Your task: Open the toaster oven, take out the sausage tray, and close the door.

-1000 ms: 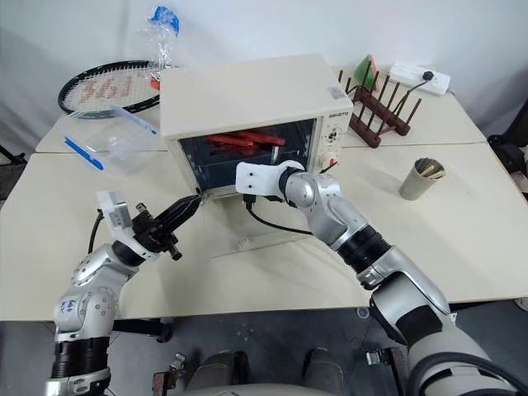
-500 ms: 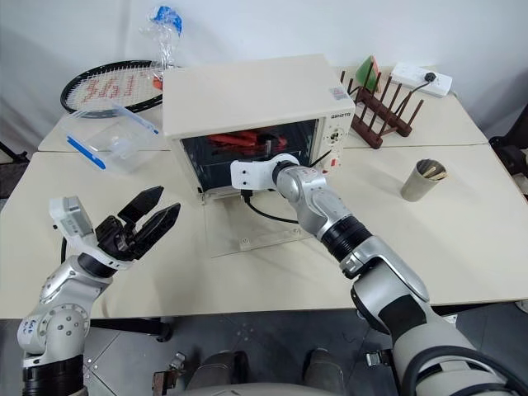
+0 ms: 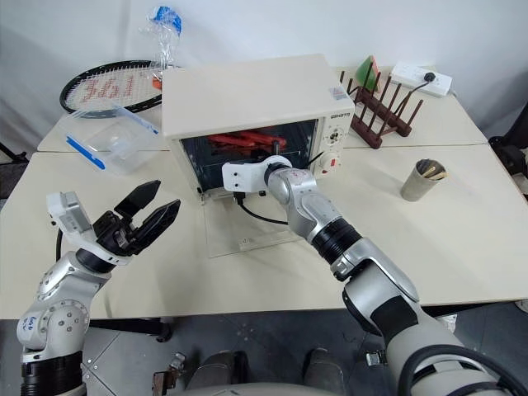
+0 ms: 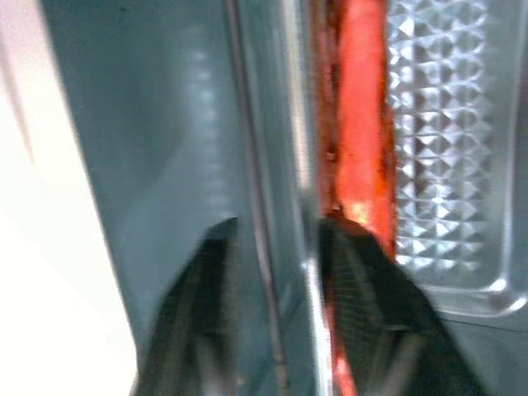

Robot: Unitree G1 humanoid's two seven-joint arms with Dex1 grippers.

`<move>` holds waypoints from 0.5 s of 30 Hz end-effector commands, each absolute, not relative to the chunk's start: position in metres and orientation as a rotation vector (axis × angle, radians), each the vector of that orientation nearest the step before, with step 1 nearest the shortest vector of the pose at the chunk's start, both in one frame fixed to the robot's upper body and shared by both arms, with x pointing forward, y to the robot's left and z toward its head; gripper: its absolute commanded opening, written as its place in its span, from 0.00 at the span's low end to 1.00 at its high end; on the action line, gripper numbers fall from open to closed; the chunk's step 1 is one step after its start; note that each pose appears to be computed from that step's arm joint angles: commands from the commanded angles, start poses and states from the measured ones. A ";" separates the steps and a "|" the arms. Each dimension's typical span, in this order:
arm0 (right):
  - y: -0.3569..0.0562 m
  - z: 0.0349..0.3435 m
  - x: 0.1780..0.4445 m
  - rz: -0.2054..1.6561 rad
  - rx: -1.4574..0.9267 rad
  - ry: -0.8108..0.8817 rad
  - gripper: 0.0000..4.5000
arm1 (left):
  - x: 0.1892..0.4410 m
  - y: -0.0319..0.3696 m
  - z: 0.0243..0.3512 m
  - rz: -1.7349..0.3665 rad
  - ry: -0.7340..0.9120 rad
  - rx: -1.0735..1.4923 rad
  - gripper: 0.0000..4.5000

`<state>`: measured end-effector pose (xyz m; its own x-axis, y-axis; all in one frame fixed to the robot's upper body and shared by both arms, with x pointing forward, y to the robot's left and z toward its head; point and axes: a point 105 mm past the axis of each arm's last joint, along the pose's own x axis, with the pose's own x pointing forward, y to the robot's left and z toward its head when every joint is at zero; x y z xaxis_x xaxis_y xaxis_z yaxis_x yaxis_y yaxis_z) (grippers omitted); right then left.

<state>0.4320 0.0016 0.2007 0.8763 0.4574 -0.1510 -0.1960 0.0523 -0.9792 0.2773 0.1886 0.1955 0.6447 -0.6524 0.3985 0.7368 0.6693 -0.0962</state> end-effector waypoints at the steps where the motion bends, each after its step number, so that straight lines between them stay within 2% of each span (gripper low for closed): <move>1: -0.002 0.208 0.431 0.462 -1.429 -0.239 0.05 | 0.277 0.190 0.199 -0.799 -0.361 -0.236 1.00; 2: -0.001 0.210 0.431 0.456 -1.431 -0.247 0.01 | 0.277 0.191 0.199 -0.799 -0.361 -0.235 1.00; 7: -0.002 0.223 0.425 0.412 -1.430 -0.311 0.01 | 0.281 0.192 0.199 -0.803 -0.350 -0.222 1.00; 15: -0.008 0.213 0.402 0.422 -1.465 -0.370 0.01 | 0.286 0.189 0.197 -0.840 -0.315 -0.193 1.00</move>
<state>0.4079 -0.0077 0.1967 0.8774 0.4739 -0.0746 -0.1028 0.0338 -0.9941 0.2884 0.1911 0.1899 0.6498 -0.6782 0.3431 0.7404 0.6669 -0.0841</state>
